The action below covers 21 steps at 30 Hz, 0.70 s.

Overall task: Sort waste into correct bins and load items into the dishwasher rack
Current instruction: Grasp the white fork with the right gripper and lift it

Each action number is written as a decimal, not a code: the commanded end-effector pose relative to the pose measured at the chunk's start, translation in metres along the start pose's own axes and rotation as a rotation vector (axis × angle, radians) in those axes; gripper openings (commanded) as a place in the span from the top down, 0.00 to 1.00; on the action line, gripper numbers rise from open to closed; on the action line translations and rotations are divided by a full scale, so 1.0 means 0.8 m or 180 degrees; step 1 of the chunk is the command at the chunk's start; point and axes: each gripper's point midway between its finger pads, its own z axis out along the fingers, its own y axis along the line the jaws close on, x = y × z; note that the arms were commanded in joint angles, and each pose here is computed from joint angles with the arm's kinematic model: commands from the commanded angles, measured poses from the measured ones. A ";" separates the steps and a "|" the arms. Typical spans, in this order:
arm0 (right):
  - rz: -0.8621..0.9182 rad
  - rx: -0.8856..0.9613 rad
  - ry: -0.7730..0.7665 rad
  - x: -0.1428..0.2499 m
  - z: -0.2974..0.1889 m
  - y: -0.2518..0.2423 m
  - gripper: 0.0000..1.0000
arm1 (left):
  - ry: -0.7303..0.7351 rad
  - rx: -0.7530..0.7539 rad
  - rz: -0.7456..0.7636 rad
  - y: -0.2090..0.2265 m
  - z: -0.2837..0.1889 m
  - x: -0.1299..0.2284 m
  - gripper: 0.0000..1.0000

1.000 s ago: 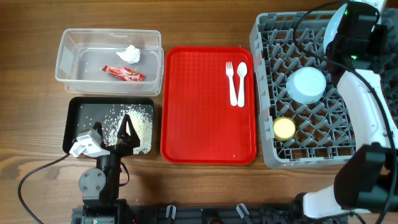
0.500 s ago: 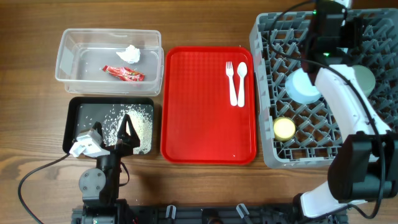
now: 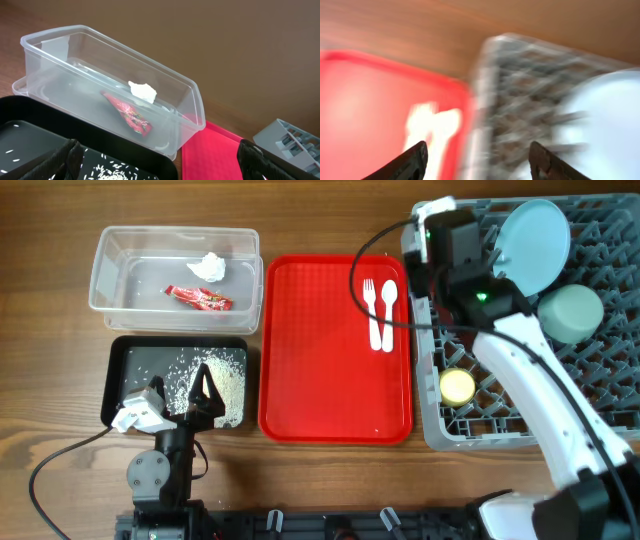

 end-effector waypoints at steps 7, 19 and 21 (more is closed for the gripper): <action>0.0598 -0.1500 0.0745 0.053 0.012 0.140 0.37 | -0.0003 0.0016 0.0015 0.000 0.000 0.001 0.00; 0.0451 -0.0608 0.1099 0.116 0.126 0.110 0.35 | -0.0003 0.0016 0.0015 0.000 0.000 0.001 0.00; 0.0447 -0.0612 0.1115 0.122 0.139 0.114 0.39 | -0.0003 0.0016 0.0015 0.000 0.000 0.001 0.01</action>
